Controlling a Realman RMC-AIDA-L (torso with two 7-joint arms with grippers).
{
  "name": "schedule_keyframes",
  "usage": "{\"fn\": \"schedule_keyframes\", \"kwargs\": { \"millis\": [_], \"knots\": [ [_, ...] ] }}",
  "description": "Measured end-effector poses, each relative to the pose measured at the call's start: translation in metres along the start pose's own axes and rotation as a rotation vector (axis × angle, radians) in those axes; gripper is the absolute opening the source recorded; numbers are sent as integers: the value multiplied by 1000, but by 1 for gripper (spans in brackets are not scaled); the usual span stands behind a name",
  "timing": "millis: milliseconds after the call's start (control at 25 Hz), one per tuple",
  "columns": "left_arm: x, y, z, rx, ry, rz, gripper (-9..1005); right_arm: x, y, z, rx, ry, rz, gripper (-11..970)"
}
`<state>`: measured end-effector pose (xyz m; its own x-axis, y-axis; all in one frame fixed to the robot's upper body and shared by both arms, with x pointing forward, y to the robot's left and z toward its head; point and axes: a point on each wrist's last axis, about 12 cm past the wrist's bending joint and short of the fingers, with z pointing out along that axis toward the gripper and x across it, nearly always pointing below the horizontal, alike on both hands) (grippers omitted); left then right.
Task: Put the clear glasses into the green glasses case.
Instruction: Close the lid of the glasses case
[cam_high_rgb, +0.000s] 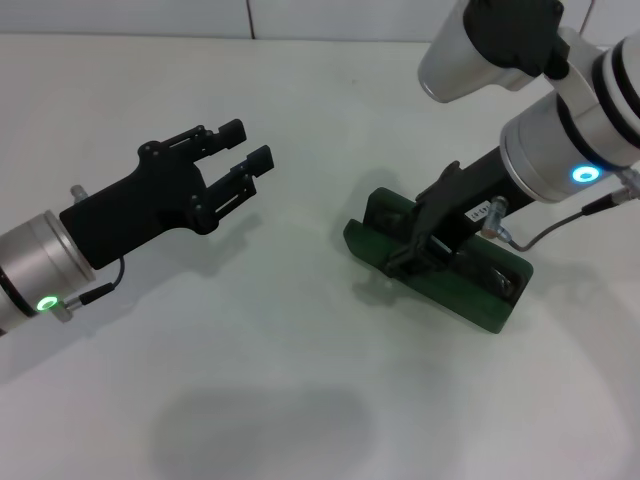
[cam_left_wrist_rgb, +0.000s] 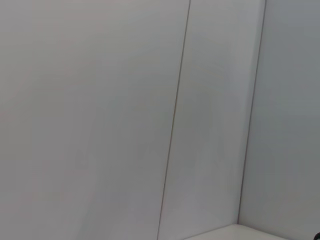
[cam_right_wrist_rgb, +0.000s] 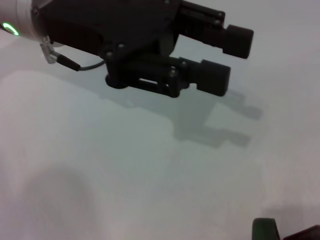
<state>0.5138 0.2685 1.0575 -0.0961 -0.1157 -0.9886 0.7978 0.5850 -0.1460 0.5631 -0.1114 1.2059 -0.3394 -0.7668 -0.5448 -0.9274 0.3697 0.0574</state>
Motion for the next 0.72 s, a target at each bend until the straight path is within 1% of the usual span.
{"fn": "schedule_keyframes", "kwargs": {
  "millis": [520,680,720],
  "knots": [
    [0,-1,3,12,2,-1,489,7,-7,-2,21,-4,19,506],
    [2,-4,7,23,10,-6,489,9,-16,-7,75,-21,35,506],
    [3,-5,8,27,13,-9,489,11,-21,-8,105,-29,47,506]
  ]
}}
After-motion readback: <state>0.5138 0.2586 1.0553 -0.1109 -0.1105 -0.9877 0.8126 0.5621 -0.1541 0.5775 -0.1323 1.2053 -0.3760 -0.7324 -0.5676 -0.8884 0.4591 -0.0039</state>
